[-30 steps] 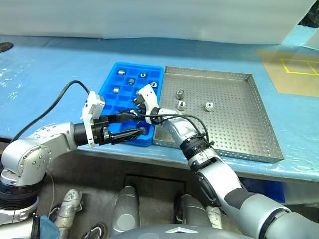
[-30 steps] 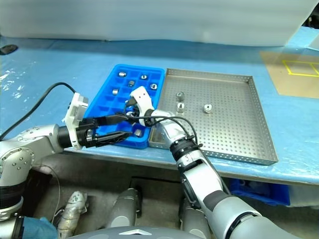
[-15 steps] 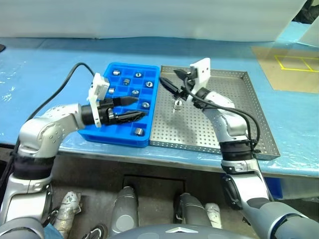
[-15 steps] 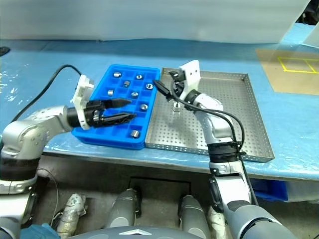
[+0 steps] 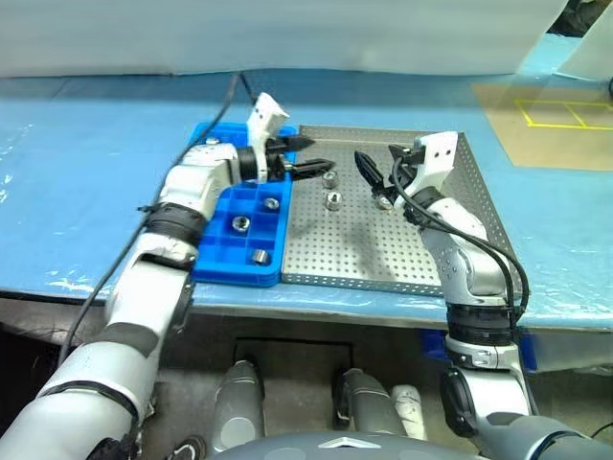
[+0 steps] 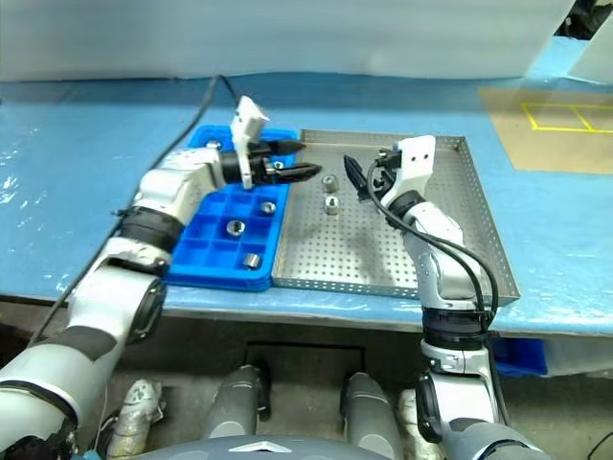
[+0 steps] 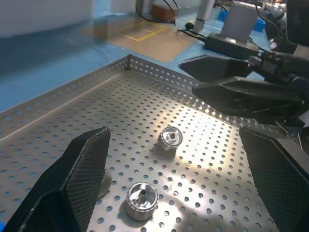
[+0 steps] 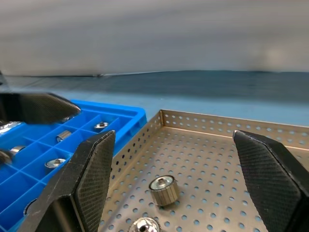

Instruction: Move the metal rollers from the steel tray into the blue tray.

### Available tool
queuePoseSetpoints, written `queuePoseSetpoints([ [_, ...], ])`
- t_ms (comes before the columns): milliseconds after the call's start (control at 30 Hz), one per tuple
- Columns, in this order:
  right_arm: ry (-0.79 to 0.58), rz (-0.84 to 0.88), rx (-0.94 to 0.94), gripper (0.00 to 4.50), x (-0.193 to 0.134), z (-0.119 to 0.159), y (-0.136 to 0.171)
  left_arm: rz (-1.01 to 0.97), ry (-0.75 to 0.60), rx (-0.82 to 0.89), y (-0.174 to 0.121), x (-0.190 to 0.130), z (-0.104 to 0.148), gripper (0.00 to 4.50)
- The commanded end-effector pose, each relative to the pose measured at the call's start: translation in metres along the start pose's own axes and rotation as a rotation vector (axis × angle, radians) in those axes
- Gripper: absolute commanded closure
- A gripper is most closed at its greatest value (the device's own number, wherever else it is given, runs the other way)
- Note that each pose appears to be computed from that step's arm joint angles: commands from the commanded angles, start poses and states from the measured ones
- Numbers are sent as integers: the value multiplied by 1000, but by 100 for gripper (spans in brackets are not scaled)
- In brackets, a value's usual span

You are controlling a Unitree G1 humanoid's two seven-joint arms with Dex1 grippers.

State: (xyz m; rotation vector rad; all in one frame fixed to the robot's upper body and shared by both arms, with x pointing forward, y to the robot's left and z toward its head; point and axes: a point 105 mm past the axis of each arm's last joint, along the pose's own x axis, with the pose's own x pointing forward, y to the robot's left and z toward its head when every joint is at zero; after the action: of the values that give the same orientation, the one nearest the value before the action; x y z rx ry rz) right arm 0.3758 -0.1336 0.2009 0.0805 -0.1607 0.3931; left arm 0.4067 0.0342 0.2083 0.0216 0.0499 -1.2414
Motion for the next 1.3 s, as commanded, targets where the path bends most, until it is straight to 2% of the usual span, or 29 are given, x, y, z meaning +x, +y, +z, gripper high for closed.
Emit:
queuePoseSetpoints([
  [33, -92, -21, -26, 46, -10, 31, -4, -95, -49, 54, -7, 2, 27, 0],
  [200, 66, 165, 29, 46, -39, 12, -1, -198, 19, 45, -17, -2, 10, 0],
  [333, 365, 472, 191, 46, -103, -25, 12, -250, 82, 15, -19, -12, -4, 0],
  [467, 478, 505, 186, 46, -122, -35, -7, -213, 139, -17, -12, -13, -24, 0],
  [633, 436, 539, 120, 46, -109, -26, -15, -135, 187, -33, -5, -3, -43, 0],
  [1000, 254, 706, -2, 46, -93, 3, 32, -74, 290, -25, -10, 21, -75, 0],
  [1133, 186, 686, -67, 46, -85, 9, 34, -47, 318, -33, -12, 28, -86, 0],
  [1300, 174, 701, -99, 46, -86, 7, 38, -46, 348, -28, -16, 32, -95, 0],
])
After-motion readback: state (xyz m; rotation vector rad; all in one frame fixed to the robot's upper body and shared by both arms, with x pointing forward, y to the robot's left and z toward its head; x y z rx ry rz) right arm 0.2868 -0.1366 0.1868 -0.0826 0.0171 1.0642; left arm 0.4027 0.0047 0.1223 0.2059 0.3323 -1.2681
